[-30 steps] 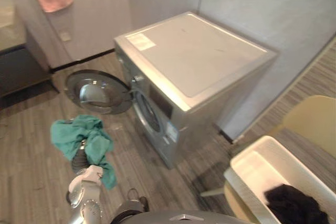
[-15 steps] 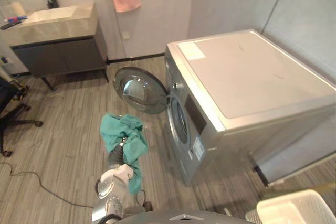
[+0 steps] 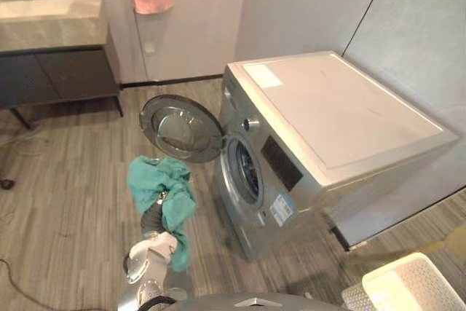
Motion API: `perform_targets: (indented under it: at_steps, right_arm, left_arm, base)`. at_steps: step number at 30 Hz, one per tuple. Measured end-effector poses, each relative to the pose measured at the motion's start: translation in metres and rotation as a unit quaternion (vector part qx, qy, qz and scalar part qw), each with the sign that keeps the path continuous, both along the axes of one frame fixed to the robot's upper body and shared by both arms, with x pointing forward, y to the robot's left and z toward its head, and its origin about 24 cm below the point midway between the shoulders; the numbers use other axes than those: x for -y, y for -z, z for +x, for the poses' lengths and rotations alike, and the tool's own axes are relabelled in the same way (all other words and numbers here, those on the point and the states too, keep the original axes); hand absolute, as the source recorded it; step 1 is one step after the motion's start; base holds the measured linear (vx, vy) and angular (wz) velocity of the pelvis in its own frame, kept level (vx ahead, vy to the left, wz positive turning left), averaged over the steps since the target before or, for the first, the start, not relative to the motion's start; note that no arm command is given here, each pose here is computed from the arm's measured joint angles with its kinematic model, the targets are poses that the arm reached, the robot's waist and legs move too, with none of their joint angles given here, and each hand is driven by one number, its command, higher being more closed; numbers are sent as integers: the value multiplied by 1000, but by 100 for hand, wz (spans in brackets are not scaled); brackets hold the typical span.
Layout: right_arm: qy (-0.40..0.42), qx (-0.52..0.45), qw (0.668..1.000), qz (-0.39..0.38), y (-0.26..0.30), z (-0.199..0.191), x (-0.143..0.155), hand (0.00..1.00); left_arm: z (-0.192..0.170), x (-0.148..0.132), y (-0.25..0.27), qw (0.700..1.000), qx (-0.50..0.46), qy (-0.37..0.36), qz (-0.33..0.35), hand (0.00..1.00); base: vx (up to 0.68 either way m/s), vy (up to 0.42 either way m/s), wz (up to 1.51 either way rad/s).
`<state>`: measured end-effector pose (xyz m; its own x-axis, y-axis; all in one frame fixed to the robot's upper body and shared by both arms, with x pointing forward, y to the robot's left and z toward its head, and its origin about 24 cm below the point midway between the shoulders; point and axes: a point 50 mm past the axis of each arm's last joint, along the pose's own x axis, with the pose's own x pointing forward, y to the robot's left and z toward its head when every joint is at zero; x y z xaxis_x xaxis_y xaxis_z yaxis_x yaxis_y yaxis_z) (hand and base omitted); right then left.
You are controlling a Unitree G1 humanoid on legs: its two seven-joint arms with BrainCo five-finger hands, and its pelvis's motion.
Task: Pick up the laundry basket with both hands and put the clothes into the washing machine.
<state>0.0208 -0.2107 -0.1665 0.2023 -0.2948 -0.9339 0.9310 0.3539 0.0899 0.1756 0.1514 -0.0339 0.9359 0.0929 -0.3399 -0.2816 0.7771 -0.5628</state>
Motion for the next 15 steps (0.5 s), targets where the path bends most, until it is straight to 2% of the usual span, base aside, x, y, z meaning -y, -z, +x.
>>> perform_targets:
  at_steps: [2, 4, 7, 11, 15]
  right_arm:
    - [5, -21, 1000, -12, -1, -14, 10, 0]
    - [-3, -29, 999, 22, 4, -15, -13, 0]
    - [-34, -12, 999, 17, 4, 7, -14, 0]
    - [-66, 30, 997, 0, -2, 21, -11, 0]
    - [-84, 40, 996, -6, -3, 25, -12, 0]
  left_arm:
    - [-3, 3, 3, 1000, -9, 9, -2, 100]
    - [-6, -13, 4, 1000, -16, -1, 23, 100]
    - [-3, -16, 2, 999, -10, 15, 46, 100]
    - [0, -15, 0, 998, -5, 22, 66, 100]
    - [6, -7, -2, 999, 5, 9, 49, 100]
  base:
    - [255, 803, -3]
    - [246, 642, -17]
    - [207, 498, -29]
    - [170, 287, -33]
    - [71, 34, -57]
